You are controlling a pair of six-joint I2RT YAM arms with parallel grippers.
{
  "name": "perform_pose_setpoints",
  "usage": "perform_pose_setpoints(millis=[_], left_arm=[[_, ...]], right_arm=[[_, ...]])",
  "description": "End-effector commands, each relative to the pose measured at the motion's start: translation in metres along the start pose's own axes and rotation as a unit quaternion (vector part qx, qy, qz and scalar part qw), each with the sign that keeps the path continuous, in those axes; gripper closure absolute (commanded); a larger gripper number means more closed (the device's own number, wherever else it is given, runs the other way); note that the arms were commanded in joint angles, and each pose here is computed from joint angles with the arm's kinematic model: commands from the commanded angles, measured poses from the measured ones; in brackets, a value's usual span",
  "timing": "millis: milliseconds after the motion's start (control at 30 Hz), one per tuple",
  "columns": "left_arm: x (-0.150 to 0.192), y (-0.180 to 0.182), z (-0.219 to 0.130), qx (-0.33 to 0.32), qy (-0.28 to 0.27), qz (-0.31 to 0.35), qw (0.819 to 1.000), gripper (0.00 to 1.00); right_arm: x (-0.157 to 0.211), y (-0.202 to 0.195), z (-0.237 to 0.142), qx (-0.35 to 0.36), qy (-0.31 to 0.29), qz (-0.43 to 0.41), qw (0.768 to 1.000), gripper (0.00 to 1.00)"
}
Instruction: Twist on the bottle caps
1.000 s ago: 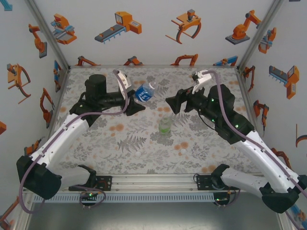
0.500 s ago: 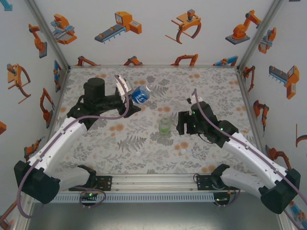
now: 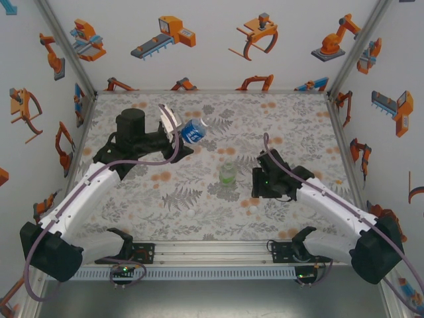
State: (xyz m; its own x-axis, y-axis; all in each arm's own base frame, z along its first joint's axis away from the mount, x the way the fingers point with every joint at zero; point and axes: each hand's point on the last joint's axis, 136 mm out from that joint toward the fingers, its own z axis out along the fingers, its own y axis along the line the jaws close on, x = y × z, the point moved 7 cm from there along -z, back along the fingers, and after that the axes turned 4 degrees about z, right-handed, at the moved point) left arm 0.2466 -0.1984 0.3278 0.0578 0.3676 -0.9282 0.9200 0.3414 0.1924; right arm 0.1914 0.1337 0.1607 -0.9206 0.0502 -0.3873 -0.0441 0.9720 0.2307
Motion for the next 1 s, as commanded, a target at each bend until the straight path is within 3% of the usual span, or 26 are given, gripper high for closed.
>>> perform_pose_setpoints(millis=[0, 633, 867, 967], left_arm=[[-0.005, 0.0, -0.004, -0.003, -0.013, 0.004, 1.0, 0.7], [-0.003, 0.001, -0.002, -0.007, -0.009, -0.004, 1.0, 0.7], [-0.003, 0.002, -0.002, -0.008, -0.008, -0.005, 1.0, 0.7], [-0.003, 0.002, -0.002, -0.009, -0.007, -0.004, 1.0, 0.7]], right_arm=[[0.019, -0.001, 0.01, 0.003, 0.041, 0.022, 0.999, 0.49], [0.039, 0.0, 0.052, 0.018, 0.089, 0.029, 0.995, 0.47], [0.044, -0.003, 0.058, 0.026, 0.1, 0.032, 0.994, 0.51], [0.043, -0.003, 0.057, 0.025, 0.098, 0.033, 0.994, 0.57]])
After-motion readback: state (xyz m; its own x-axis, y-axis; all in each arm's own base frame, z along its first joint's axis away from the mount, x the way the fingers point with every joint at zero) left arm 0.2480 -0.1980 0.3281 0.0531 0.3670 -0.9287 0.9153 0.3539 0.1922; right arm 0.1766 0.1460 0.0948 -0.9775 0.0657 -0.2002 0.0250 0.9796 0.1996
